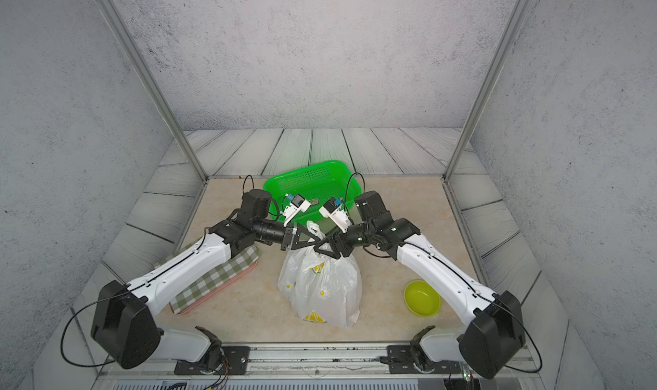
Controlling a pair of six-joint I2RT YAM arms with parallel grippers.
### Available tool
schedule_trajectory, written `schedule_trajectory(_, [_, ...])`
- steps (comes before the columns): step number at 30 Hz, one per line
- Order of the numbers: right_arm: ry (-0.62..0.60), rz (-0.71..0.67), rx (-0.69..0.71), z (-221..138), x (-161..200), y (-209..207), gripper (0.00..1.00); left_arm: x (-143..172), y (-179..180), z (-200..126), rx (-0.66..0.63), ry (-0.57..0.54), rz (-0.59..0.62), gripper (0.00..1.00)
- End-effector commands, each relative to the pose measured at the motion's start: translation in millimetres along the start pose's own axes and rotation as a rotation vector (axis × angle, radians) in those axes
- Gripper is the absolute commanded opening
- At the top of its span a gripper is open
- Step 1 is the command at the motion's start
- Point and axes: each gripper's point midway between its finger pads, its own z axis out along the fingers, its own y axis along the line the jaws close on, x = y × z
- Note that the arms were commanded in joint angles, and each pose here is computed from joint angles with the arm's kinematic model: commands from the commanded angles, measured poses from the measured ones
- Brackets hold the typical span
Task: Place the pineapple into a plastic bag & tie a knot
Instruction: Cross the plastic bag at the center of the board.
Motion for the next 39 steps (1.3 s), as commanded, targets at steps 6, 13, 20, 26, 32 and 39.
schedule_trajectory(6, [0.064, 0.074, -0.022, 6.5, 22.7, -2.6, 0.46, -17.8, -18.6, -8.3, 0.062, -0.031, 0.051, 0.0])
schedule_trajectory(13, [0.089, 0.123, -0.013, 12.5, 30.1, -6.8, 0.38, -17.2, -16.9, -9.2, 0.05, -0.034, 0.043, 0.0])
schedule_trajectory(20, [0.167, 0.166, 0.074, 22.4, 46.1, -21.0, 0.1, -13.1, -10.1, -11.5, -0.004, -0.043, 0.027, 0.0])
schedule_trajectory(26, [0.154, 0.179, 0.327, 8.3, 47.3, -58.0, 0.0, 6.3, 5.4, -11.9, -0.078, -0.027, -0.046, 0.32])
schedule_trajectory(32, [0.075, 0.156, 0.461, -13.4, 30.6, -67.8, 0.0, 42.3, 26.8, 1.7, -0.201, 0.033, -0.101, 0.4])
schedule_trajectory(39, [0.044, 0.144, 0.42, -19.1, 20.4, -54.0, 0.0, 48.2, 53.3, 10.3, -0.372, 0.027, -0.082, 0.44])
